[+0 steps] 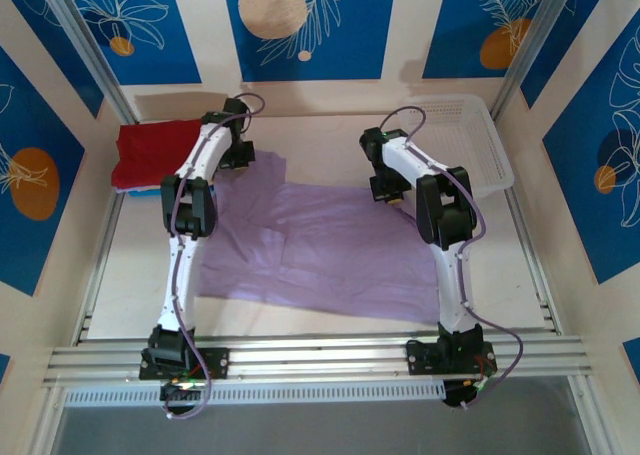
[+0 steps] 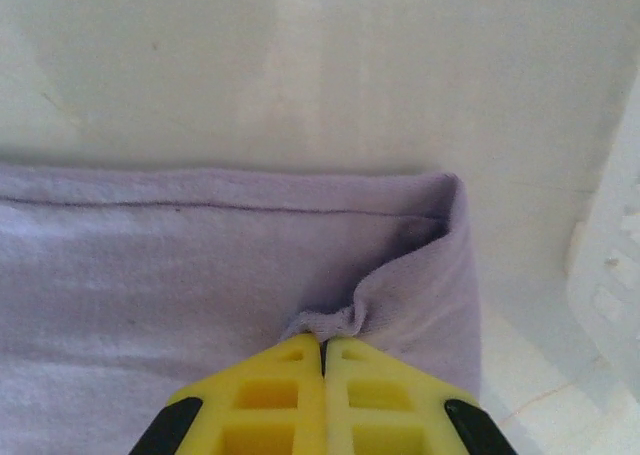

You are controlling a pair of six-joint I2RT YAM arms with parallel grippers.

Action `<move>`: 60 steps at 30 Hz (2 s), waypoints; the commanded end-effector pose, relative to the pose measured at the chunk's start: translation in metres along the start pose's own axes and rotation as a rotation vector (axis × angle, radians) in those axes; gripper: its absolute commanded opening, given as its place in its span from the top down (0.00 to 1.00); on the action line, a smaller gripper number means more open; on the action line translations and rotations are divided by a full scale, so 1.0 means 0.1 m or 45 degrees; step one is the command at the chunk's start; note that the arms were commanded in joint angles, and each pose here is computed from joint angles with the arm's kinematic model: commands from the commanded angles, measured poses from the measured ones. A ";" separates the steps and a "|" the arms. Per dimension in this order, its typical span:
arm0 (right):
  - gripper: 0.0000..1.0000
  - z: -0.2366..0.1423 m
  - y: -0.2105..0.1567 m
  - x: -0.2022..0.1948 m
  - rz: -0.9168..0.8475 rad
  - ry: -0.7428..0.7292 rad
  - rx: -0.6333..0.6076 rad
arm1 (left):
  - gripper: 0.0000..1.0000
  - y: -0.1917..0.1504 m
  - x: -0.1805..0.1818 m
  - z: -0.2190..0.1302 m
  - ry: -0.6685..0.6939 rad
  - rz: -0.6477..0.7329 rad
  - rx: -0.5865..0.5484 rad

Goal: Fold and stack the t-shirts

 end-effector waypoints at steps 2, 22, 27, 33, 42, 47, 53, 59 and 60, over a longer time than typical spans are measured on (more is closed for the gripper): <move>1.00 -0.25 -0.13 -0.12 -0.023 -0.015 -0.016 | 1.00 0.07 0.08 -0.32 0.006 0.006 -0.039; 1.00 -0.30 -0.77 -0.20 -0.185 -0.022 0.075 | 1.00 -0.02 0.13 -0.81 -0.028 0.019 -0.071; 1.00 -0.29 -0.88 -0.20 -0.192 -0.023 0.092 | 1.00 -0.10 0.15 -0.86 -0.042 0.022 -0.070; 1.00 -0.30 -0.97 -0.20 -0.226 -0.049 0.113 | 1.00 -0.18 0.10 -0.97 -0.063 0.033 -0.070; 1.00 -0.31 -1.13 -0.26 -0.260 -0.070 0.135 | 1.00 -0.35 0.20 -1.32 -0.039 0.054 -0.109; 1.00 -0.31 -1.20 -0.29 -0.271 -0.077 0.141 | 1.00 -0.48 0.27 -1.49 -0.045 0.049 -0.114; 1.00 -0.33 -1.29 -0.36 -0.270 -0.122 0.135 | 1.00 -0.72 0.33 -1.68 -0.069 0.036 -0.130; 1.00 -0.39 -1.40 -0.37 -0.282 -0.081 0.064 | 1.00 -0.97 0.29 -1.83 -0.113 0.065 -0.122; 1.00 -0.40 -1.42 -0.36 -0.286 -0.066 0.052 | 1.00 -1.01 0.29 -1.85 -0.109 0.072 -0.122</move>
Point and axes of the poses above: each hand's point on the last joint's axis, 136 mm out from that joint toward the fingers, its own z axis out along the fingers, its own x axis along the line the jaws close on, y = z × x, the point moved 3 cm from there along -z, back along the fingers, and after that the axes turned 5 degrees about -z, right-handed, at the moved point
